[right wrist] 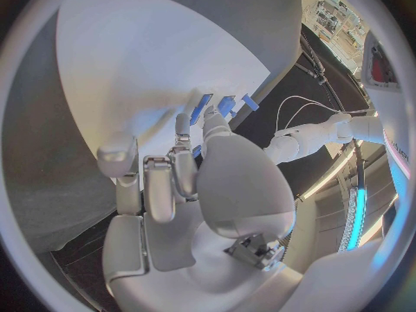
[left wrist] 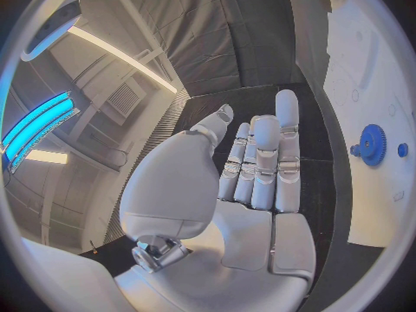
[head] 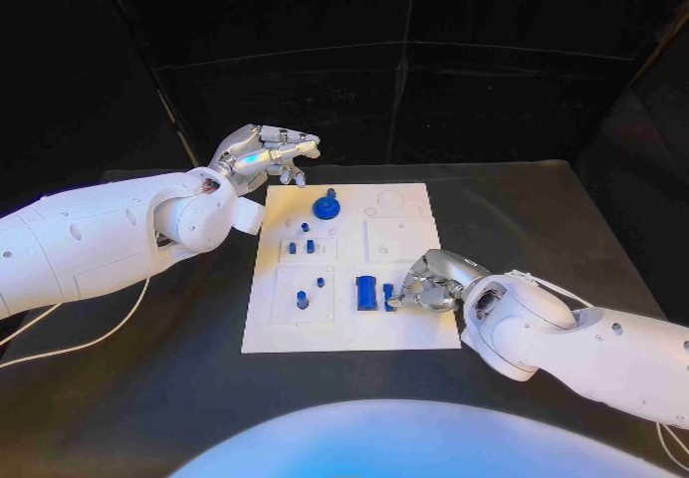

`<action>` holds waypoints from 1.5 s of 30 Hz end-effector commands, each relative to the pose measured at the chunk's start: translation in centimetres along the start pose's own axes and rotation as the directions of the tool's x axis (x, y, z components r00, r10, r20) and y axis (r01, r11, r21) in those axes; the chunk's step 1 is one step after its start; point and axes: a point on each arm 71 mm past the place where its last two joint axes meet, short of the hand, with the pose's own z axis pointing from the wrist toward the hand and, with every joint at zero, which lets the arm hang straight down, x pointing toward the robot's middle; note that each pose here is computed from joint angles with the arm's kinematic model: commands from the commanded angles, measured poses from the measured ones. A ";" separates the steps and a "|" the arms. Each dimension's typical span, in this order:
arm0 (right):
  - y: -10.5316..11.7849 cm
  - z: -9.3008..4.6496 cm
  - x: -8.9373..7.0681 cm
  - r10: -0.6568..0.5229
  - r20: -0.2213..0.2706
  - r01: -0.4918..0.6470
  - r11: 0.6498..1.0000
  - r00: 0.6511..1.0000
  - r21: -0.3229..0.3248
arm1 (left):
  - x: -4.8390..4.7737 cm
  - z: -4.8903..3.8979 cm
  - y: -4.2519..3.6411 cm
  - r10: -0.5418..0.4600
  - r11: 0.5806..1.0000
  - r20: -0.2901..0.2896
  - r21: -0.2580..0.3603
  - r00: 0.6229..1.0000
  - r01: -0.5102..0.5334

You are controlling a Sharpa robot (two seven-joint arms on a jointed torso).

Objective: Assemble the parts on the task board

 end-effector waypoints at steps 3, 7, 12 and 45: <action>-0.1 -0.5 -0.9 0.135 0.038 -0.131 0.987 0.990 -0.093 | 0.09 0.09 -0.11 -0.007 1.000 -0.008 0.006 1.000 0.007; -1.0 0.0 -2.2 0.262 0.040 -0.253 0.956 0.964 -0.149 | 0.09 0.14 -0.10 -0.008 1.000 -0.006 0.008 1.000 0.008; -2.9 2.3 -5.7 0.502 0.044 -0.486 0.854 0.864 -0.186 | -0.12 0.30 -0.05 -0.017 1.000 0.011 0.009 1.000 0.017; -4.6 9.2 -11.3 0.785 0.157 -0.713 0.613 0.599 -0.342 | -1.40 1.43 2.90 -0.041 0.999 0.199 -0.013 0.979 0.045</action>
